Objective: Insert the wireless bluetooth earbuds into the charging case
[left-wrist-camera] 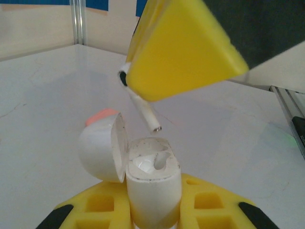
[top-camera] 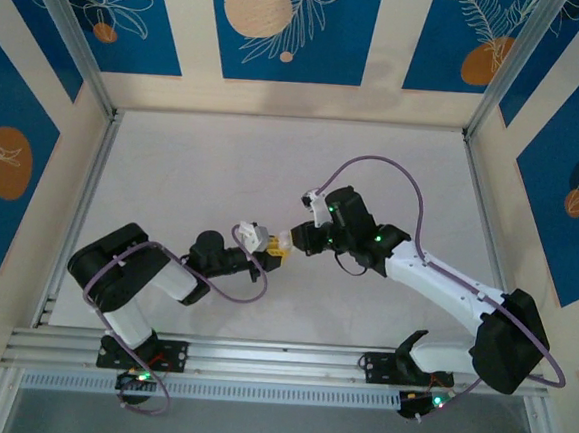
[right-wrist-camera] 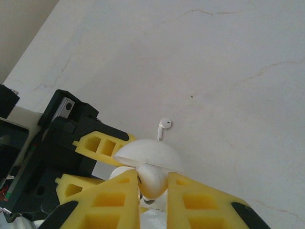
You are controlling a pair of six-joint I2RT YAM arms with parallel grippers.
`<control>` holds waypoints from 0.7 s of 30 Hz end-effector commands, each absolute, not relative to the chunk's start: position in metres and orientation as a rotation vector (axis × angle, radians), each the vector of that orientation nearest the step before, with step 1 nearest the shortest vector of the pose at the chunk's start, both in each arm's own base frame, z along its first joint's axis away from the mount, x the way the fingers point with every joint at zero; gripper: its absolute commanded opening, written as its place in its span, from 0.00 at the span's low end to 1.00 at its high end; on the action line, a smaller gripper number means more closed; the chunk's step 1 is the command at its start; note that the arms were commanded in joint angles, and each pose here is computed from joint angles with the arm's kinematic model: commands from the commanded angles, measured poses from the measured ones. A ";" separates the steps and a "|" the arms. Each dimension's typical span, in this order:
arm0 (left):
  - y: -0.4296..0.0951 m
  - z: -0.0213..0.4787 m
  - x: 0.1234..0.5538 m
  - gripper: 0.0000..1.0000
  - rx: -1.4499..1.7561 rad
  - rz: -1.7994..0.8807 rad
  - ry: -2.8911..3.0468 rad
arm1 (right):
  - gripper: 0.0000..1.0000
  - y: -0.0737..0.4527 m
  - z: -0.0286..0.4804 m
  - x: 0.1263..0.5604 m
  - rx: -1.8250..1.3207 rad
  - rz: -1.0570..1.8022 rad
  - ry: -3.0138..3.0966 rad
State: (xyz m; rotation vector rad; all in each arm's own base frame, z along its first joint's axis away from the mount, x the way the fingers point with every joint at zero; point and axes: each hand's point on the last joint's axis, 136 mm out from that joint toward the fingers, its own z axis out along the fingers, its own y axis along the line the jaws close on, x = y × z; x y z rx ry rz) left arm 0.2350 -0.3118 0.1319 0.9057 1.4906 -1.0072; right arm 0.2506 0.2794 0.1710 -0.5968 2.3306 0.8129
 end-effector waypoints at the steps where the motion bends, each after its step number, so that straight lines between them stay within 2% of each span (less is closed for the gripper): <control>1: -0.315 0.160 0.235 0.19 0.877 -1.024 1.401 | 0.18 0.281 0.174 0.245 -0.638 0.816 2.299; 21: -0.312 0.171 0.236 0.20 0.857 -1.014 1.375 | 0.19 0.286 0.169 0.225 -0.747 0.828 2.302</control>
